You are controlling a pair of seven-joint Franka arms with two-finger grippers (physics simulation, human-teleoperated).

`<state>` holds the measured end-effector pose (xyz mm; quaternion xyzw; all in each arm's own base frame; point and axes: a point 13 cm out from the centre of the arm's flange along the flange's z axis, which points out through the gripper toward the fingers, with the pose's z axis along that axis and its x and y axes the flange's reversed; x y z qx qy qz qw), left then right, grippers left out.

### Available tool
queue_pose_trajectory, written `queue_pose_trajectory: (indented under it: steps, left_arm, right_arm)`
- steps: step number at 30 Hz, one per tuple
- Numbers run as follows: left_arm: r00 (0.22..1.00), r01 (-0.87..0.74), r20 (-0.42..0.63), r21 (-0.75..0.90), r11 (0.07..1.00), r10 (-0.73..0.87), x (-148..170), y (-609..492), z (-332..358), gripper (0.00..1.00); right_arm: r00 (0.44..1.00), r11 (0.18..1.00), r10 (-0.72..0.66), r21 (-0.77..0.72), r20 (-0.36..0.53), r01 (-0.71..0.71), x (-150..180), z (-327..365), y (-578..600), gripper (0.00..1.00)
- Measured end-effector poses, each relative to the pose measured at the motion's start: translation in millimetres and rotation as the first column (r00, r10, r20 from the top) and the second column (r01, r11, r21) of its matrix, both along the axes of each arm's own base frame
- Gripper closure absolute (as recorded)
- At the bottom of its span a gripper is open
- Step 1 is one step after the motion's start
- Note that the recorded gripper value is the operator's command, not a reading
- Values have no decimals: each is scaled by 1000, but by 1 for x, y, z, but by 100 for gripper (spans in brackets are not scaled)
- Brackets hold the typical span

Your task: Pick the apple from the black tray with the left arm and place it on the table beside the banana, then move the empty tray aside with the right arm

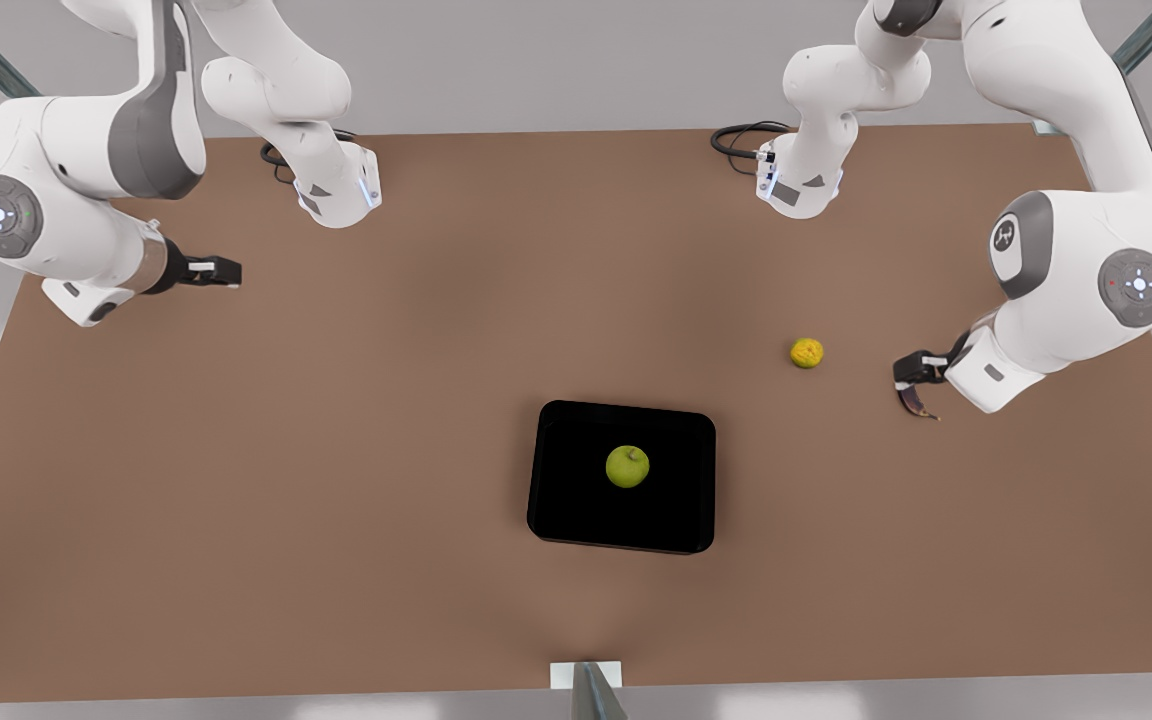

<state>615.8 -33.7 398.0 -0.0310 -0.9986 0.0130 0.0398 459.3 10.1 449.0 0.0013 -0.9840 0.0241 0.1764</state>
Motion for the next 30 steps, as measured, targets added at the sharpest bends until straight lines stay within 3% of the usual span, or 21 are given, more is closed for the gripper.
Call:
queue_pose_trajectory:
  steps: [5, 9, 13, 20, 30]
  left_arm:
    - [998, 44, 33, -7, 999, -44, 11, -28, 8, 0]
    - [974, 228, -3, -16, 974, -228, -5, -164, -25, 0]
    - [958, 288, 0, -16, 957, -288, -4, -247, -49, 0]
    - [967, 252, -52, 46, 967, -249, -9, -331, -189, 0]
    - [991, 107, 82, 31, 994, -109, 19, -367, -260, 0]
  right_arm:
    - [1000, 1000, 1, -19, -31, -2, -7, -1, -3, 0]
    - [999, 1000, -2, -24, -41, 1, -9, -1, -5, 0]
    - [999, 1000, -8, -26, -47, 7, -11, -1, -7, 0]
    - [990, 1000, -16, -24, -138, 13, -26, -9, -8, 0]
    - [981, 1000, -15, -23, -193, 11, -38, -10, -7, 0]
